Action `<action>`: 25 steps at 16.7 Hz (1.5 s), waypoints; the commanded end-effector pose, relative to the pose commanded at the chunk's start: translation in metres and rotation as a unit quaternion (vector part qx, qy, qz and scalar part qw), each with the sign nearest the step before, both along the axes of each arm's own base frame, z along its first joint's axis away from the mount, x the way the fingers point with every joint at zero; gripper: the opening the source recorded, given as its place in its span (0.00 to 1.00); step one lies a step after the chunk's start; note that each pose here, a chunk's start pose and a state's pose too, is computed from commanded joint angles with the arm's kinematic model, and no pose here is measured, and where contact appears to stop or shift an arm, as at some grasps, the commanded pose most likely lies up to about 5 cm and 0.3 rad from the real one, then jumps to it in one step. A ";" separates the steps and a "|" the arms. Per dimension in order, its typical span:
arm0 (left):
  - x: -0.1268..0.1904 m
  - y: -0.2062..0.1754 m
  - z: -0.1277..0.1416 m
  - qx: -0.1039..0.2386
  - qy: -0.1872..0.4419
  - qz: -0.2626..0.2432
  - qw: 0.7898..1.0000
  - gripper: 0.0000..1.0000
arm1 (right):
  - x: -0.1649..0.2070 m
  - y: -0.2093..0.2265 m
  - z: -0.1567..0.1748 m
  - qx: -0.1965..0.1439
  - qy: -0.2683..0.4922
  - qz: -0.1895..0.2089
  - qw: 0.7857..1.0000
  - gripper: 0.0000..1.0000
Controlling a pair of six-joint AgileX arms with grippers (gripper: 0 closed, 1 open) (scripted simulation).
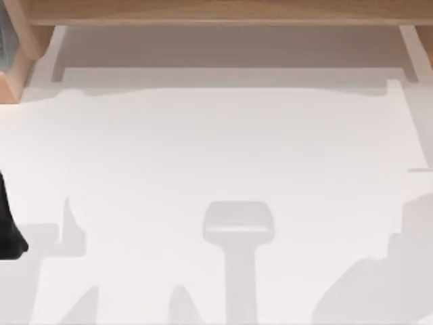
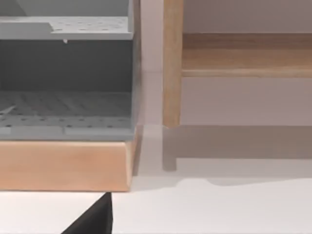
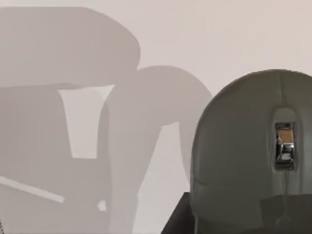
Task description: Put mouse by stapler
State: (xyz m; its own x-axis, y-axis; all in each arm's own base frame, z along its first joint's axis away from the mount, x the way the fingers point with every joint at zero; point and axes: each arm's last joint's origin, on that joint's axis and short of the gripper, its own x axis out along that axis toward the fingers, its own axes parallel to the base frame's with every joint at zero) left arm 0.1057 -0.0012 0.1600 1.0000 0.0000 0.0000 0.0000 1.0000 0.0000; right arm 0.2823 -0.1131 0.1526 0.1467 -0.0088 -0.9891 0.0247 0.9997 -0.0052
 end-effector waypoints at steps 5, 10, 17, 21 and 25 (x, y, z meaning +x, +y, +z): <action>0.000 0.000 0.000 0.000 0.000 0.000 1.000 1.00 | -0.003 0.002 -0.012 0.008 0.022 0.000 1.000 0.00; 0.000 0.000 0.000 0.000 0.000 0.000 1.000 1.00 | -0.003 0.002 -0.012 0.008 0.022 0.000 1.000 0.23; 0.000 0.000 0.000 0.000 0.000 0.000 1.000 1.00 | -0.003 0.002 -0.012 0.008 0.022 0.000 1.000 0.75; 0.000 0.000 0.000 0.000 0.000 0.000 1.000 1.00 | -0.003 0.002 -0.012 0.008 0.022 0.000 1.000 1.00; 0.000 0.000 0.000 0.000 0.000 0.000 1.000 1.00 | -0.003 0.002 -0.012 0.008 0.022 0.000 1.000 1.00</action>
